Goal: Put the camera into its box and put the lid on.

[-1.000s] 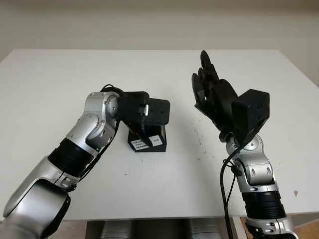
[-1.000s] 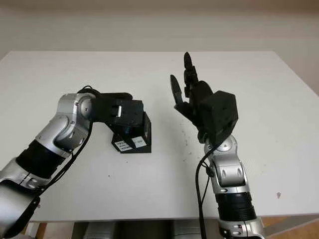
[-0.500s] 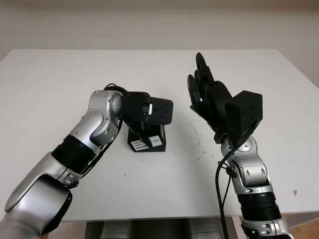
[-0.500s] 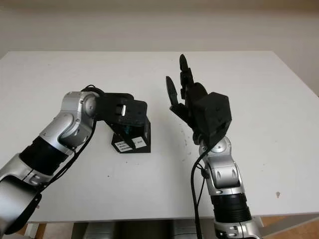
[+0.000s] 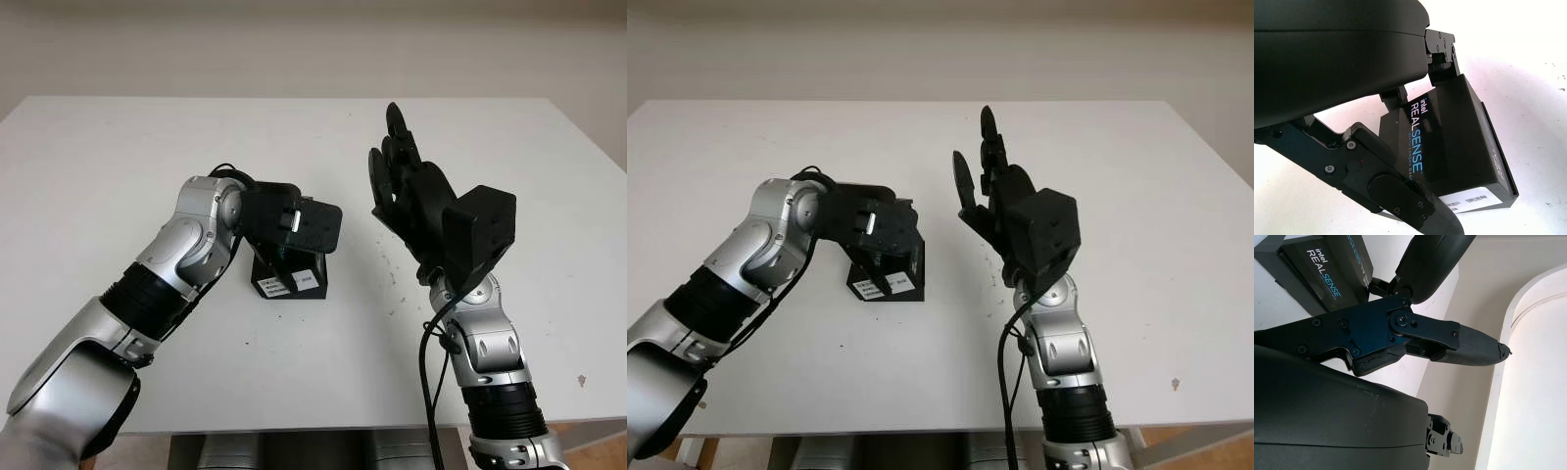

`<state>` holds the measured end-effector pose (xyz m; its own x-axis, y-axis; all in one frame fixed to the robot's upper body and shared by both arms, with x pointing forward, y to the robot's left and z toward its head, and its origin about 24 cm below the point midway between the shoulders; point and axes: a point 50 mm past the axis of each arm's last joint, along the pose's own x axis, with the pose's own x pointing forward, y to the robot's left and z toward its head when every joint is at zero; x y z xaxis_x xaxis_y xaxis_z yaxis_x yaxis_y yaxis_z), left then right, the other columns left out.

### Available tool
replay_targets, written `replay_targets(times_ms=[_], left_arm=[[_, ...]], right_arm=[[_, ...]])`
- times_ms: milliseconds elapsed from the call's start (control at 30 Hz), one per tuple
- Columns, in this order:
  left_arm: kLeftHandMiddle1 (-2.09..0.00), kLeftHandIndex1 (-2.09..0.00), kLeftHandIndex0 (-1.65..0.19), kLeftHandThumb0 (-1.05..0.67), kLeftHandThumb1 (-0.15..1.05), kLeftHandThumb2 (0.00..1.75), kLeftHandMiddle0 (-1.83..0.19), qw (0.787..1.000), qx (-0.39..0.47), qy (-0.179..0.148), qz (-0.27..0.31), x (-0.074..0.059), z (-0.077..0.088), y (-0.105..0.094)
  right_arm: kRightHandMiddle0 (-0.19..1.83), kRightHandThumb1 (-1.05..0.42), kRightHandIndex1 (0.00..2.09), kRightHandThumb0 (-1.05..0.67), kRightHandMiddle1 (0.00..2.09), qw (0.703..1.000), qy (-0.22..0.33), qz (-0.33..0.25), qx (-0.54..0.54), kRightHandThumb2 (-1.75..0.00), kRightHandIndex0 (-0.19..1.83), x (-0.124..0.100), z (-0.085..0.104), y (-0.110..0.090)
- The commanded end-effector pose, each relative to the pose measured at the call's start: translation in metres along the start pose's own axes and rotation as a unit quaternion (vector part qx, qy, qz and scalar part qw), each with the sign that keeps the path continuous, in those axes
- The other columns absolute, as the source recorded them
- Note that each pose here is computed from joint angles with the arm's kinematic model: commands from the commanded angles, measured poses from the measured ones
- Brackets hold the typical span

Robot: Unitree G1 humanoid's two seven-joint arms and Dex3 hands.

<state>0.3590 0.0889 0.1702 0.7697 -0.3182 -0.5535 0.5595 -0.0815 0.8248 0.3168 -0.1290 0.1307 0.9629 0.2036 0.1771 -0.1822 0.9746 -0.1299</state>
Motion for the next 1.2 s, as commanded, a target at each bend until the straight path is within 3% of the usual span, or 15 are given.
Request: replay_targets(times_ms=[0,167,533,633,900,1000,1167], left_arm=[[-2.06,-1.98,-0.11,-0.25,1.05,0.15,-0.57,0.999,0.019,-0.027,0.01,-0.001,0.017,0.01],[-2.05,-2.09,-0.25,-0.22,1.05,0.19,-0.5,0.999,-0.001,-0.033,0.001,-0.001,0.019,0.016],[-2.03,-2.09,-0.32,-0.26,1.05,0.19,-0.56,0.999,-0.006,-0.05,-0.003,-0.002,0.023,0.029],[-2.09,-2.09,-0.34,-0.26,1.05,0.19,-0.69,0.999,-0.014,-0.047,-0.004,-0.002,0.025,0.031],[-2.08,-2.08,-0.05,-0.24,1.05,0.19,-0.61,0.999,0.006,-0.046,0.01,-0.005,0.024,0.033],[-1.98,-2.07,-0.2,-0.27,1.05,0.19,-0.49,0.998,0.042,-0.036,0.022,-0.008,0.024,0.034],[-2.08,-2.06,-0.22,-0.24,1.05,0.2,-0.65,0.996,0.072,-0.03,0.036,-0.012,0.018,0.033]], right_arm=[[-0.19,-1.05,0.05,-0.79,0.05,1.0,-0.003,-0.004,0.002,-0.64,-0.18,-0.001,-0.001,0.0],[-0.18,-1.05,0.05,-0.8,0.04,1.0,-0.005,-0.006,0.003,-0.64,-0.18,-0.002,-0.004,0.0],[-0.18,-1.05,0.06,-0.8,0.05,1.0,0.007,-0.01,0.013,-0.63,-0.17,-0.001,-0.005,0.003],[-0.19,-1.05,0.06,-0.78,0.05,1.0,0.007,-0.01,0.015,-0.63,-0.17,-0.002,-0.005,0.003],[-0.19,-1.05,0.06,-0.77,0.04,1.0,0.001,-0.006,0.014,-0.65,-0.17,0.0,-0.005,0.004],[-0.19,-1.05,0.06,-0.75,0.04,1.0,0.0,-0.005,0.012,-0.66,-0.17,0.0,-0.006,0.004],[-0.18,-1.05,0.06,-0.74,0.05,1.0,0.002,-0.004,0.016,-0.64,-0.16,0.001,-0.008,0.004]])
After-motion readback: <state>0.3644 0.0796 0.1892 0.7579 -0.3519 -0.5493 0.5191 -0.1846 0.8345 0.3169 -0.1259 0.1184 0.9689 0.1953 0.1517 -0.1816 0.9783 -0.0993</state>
